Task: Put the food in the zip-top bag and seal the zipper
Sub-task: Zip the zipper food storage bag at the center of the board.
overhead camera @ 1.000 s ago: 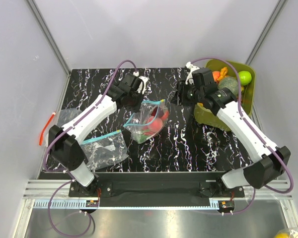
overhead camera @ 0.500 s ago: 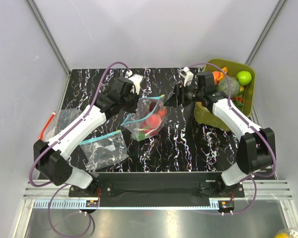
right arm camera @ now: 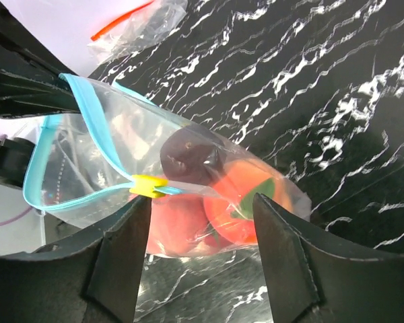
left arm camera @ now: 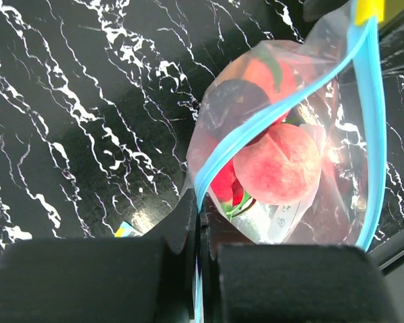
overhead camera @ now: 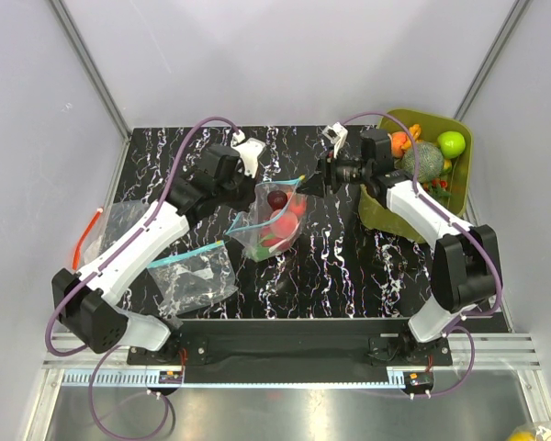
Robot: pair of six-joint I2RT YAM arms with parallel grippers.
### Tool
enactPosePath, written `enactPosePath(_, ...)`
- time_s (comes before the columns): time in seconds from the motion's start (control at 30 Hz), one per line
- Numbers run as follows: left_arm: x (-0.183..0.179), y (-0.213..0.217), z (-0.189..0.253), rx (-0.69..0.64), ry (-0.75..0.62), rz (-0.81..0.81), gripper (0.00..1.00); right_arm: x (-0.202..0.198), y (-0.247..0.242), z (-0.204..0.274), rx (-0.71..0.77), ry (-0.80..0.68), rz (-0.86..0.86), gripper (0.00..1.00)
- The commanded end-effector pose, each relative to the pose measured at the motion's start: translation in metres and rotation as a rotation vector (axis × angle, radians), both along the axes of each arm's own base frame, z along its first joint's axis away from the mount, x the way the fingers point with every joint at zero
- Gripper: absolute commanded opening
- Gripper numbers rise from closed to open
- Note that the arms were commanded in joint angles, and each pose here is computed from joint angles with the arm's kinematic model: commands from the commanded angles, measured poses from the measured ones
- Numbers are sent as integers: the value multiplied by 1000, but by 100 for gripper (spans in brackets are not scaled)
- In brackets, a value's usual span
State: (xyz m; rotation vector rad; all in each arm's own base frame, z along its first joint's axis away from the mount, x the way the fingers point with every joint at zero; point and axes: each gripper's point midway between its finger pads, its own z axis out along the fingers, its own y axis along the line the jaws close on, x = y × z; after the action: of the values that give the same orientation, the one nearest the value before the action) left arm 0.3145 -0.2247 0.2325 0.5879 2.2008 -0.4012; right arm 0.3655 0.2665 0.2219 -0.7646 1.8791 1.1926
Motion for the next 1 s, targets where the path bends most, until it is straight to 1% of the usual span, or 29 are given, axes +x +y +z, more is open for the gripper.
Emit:
enactPosePath(0.0,3,-6,32,-49,-91,-46,0,6,8,16,28,-164,55,67)
enactPosePath(0.03,1,-6,33,-50,-88,-46,0,6,8,16,31,-161,64,63)
enactPosePath(0.07,1,-5,35,-55,-90,-41,0,6,10,15,29,-183,87,47)
enactPosePath(0.1,0,-5,35,-68,-88,-31,0,2,12,15,38,-175,109,44)
enactPosePath(0.17,0,-5,33,-75,-78,-20,0,-2,15,20,55,-184,125,42)
enactPosePath(0.23,0,-7,30,-80,-56,-11,0,-12,23,24,64,-185,162,28)
enactPosePath(0.27,0,-6,30,-80,-52,-3,0,-16,26,29,63,-194,172,18)
enactPosePath(0.3,2,-5,30,-78,-45,17,0,-22,30,26,53,-181,190,3)
enactPosePath(0.33,3,-4,31,-78,-47,28,0,-26,31,27,51,-178,197,0)
enactPosePath(0.4,4,-4,31,-83,-39,40,1,-33,32,28,54,-166,202,0)
enactPosePath(0.43,5,-5,33,-87,-42,43,6,-35,31,28,56,-163,201,0)
enactPosePath(0.5,5,-4,35,-89,-45,49,11,-40,29,30,62,-171,194,0)
enactPosePath(0.53,5,-3,37,-89,-48,53,17,-42,28,30,61,-175,190,0)
enactPosePath(0.63,5,-1,45,-93,-72,53,25,-45,27,29,59,-151,171,0)
enactPosePath(0.67,5,-1,50,-93,-85,49,30,-44,26,29,56,-151,160,0)
enactPosePath(0.73,5,-2,59,-102,-105,37,35,-42,27,31,58,-142,148,0)
enactPosePath(0.77,4,-5,69,-114,-125,6,38,-39,28,33,62,-132,134,0)
enactPosePath(0.87,6,-13,78,-125,-137,-37,41,-33,31,40,65,-138,107,0)
enactPosePath(0.97,9,-25,82,-129,-123,-89,41,-29,34,43,71,-137,104,0)
